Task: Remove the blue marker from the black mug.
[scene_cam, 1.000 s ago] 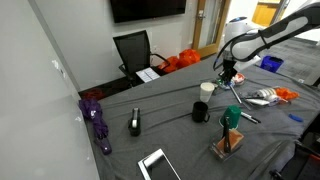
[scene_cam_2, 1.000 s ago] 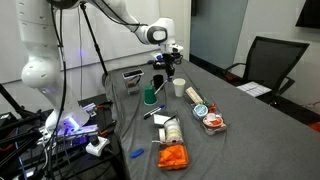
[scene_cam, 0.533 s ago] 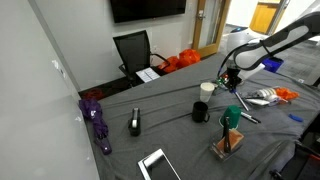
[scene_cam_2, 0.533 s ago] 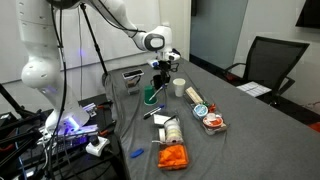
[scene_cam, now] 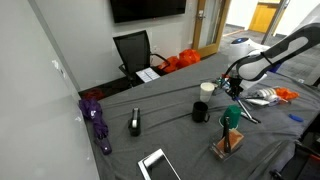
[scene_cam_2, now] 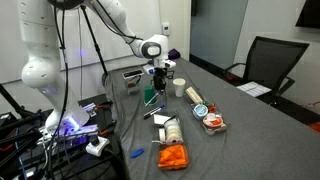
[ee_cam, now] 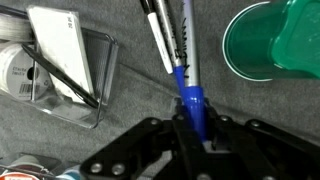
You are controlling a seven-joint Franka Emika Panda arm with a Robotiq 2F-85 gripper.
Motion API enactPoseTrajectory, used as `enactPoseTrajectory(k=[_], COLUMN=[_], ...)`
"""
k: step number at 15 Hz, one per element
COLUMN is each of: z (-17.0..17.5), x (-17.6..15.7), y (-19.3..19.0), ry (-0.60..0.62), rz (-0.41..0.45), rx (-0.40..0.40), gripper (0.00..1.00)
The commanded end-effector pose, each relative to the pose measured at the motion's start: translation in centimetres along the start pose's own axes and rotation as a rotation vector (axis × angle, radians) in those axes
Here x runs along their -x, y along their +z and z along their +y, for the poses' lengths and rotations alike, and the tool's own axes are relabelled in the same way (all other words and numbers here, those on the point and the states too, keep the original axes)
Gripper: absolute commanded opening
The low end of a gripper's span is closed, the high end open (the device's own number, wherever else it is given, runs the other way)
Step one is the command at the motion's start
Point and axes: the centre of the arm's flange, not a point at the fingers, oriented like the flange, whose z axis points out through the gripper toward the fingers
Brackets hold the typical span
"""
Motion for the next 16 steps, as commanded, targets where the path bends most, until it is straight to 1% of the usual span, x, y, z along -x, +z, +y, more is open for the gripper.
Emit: enactPoseTrajectory(k=[1,7,15,16], z=[-0.7,-1.2,-1.2,-1.2], x=[0.9,1.6,1.9,1.9], y=[2.4,4.8,5.8,5.9], ry=[0.005,-0.016,-0.016,-0.014], rz=[0.008,-0.021,-0.030,-0.027], rx=[0.031,0.095,0.148,0.152], gripper=[0.05,0.05,0.05,0.44])
